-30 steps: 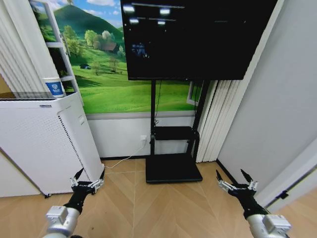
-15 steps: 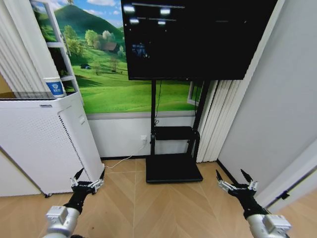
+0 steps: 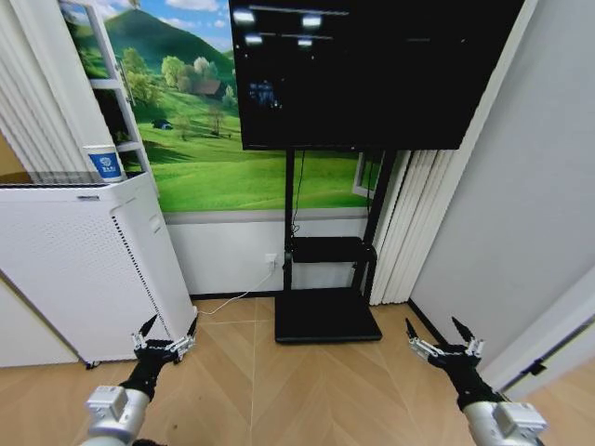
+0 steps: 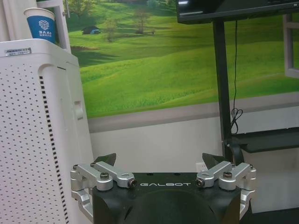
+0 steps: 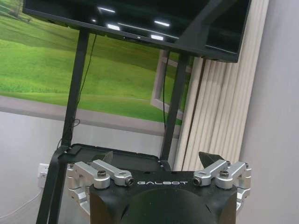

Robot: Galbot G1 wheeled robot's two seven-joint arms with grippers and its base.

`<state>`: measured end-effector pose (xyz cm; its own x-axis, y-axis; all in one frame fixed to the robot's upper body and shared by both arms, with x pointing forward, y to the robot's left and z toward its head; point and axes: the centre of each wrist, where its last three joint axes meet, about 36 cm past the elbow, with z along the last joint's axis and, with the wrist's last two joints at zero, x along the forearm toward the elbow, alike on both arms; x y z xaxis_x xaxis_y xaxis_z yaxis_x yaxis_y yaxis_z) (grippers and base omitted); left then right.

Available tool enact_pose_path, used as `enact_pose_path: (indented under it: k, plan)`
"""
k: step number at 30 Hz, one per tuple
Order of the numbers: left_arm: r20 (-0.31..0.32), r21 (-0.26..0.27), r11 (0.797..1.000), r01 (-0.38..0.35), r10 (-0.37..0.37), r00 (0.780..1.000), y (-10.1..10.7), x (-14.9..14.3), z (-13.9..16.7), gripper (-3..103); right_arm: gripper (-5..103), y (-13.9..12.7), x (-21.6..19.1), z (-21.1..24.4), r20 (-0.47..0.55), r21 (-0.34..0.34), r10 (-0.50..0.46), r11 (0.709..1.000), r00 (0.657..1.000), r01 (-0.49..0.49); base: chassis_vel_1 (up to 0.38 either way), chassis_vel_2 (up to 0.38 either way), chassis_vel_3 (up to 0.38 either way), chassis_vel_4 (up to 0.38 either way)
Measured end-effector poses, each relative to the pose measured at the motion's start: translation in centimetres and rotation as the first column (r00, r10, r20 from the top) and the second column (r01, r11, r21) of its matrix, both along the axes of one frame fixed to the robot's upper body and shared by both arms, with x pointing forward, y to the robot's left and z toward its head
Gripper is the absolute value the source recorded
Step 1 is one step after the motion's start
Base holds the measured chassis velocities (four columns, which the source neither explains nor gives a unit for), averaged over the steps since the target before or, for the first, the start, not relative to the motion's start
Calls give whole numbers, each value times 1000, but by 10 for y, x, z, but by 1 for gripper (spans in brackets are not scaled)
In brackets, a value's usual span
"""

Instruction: Pick up the trash bin and place the garbage on the floor into it.

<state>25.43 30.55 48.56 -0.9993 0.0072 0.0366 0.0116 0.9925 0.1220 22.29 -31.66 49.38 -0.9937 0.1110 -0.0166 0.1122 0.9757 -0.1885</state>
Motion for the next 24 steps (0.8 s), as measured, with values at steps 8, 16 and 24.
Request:
enact_pose_path:
  k: [8,16,24]
  plan:
    - [0,0,1000,0,0,1000,0,0,0,100,100,0,0,0,0,0,0,1000,1000,0,30,30,31,35]
    - [0,0,1000,0,0,1000,0,0,0,100,100,0,0,0,0,0,0,1000,1000,0,0,0,0,0]
    - [0,0,1000,0,0,1000,0,0,0,100,100,0,0,0,0,0,0,1000,1000,0,14,-19,-18,14]
